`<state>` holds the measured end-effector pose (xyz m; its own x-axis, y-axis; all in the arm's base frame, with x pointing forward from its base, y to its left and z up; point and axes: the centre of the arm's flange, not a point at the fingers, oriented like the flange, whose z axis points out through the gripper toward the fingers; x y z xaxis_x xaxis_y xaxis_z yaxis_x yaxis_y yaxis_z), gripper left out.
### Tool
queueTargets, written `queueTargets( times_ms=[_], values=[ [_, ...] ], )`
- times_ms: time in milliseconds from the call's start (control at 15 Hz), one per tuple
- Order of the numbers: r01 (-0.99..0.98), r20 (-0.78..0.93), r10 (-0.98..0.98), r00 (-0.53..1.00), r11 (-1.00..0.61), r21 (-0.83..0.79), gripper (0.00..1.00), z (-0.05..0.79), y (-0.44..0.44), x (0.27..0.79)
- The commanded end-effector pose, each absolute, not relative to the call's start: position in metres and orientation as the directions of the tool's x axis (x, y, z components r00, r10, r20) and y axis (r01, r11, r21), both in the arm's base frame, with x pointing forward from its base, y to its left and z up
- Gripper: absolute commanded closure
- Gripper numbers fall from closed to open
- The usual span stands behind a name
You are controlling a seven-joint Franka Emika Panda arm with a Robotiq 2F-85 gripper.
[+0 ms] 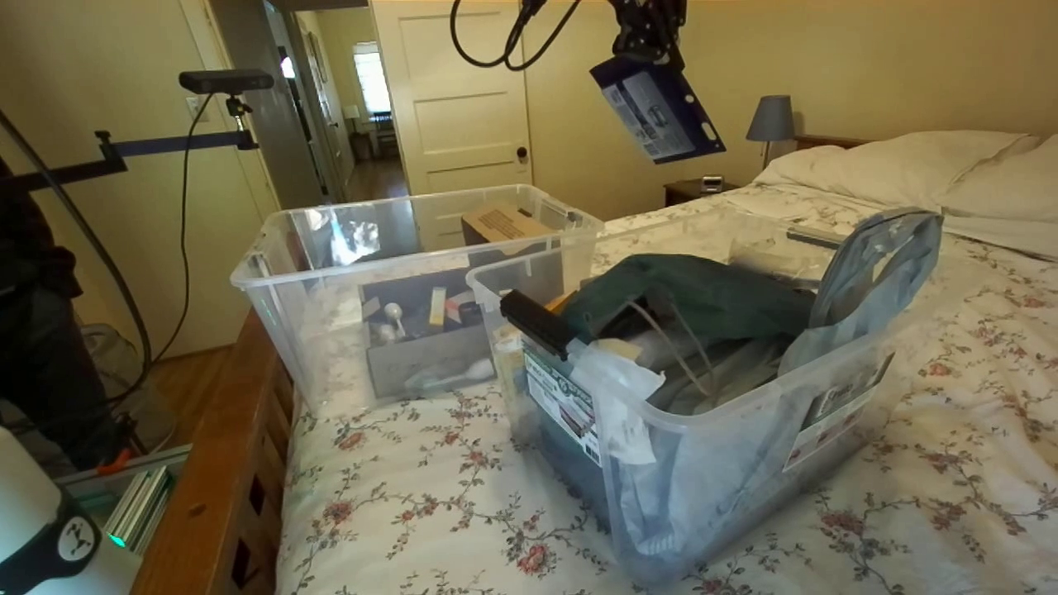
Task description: Shift the black pack to the storage bin on the left
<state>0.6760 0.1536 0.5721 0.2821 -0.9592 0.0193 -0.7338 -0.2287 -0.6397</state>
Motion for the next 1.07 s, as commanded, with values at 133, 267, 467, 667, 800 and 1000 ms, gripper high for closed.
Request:
queueTargets(
  times_ms=[133,267,467,667,800,1000],
  values=[
    [-0.694,0.029,-0.927,0.375,-0.302,-0.654,1.0,0.578,0.15,0.646],
    [-0.645,0.061,-0.889,0.455,-0.376,-0.665,1.0,0.584,0.139,0.603],
    [-0.568,0.141,-0.853,0.503,-0.449,-0.69,1.0,0.59,0.131,0.566],
    [-0.551,0.154,-0.863,0.481,-0.433,-0.713,1.0,0.593,0.124,0.526],
    [-0.557,0.149,-0.88,0.451,-0.408,-0.723,1.0,0.588,0.119,0.499],
    [-0.553,0.172,-0.875,0.453,-0.427,-0.715,1.0,0.571,0.108,0.462]
  ],
)
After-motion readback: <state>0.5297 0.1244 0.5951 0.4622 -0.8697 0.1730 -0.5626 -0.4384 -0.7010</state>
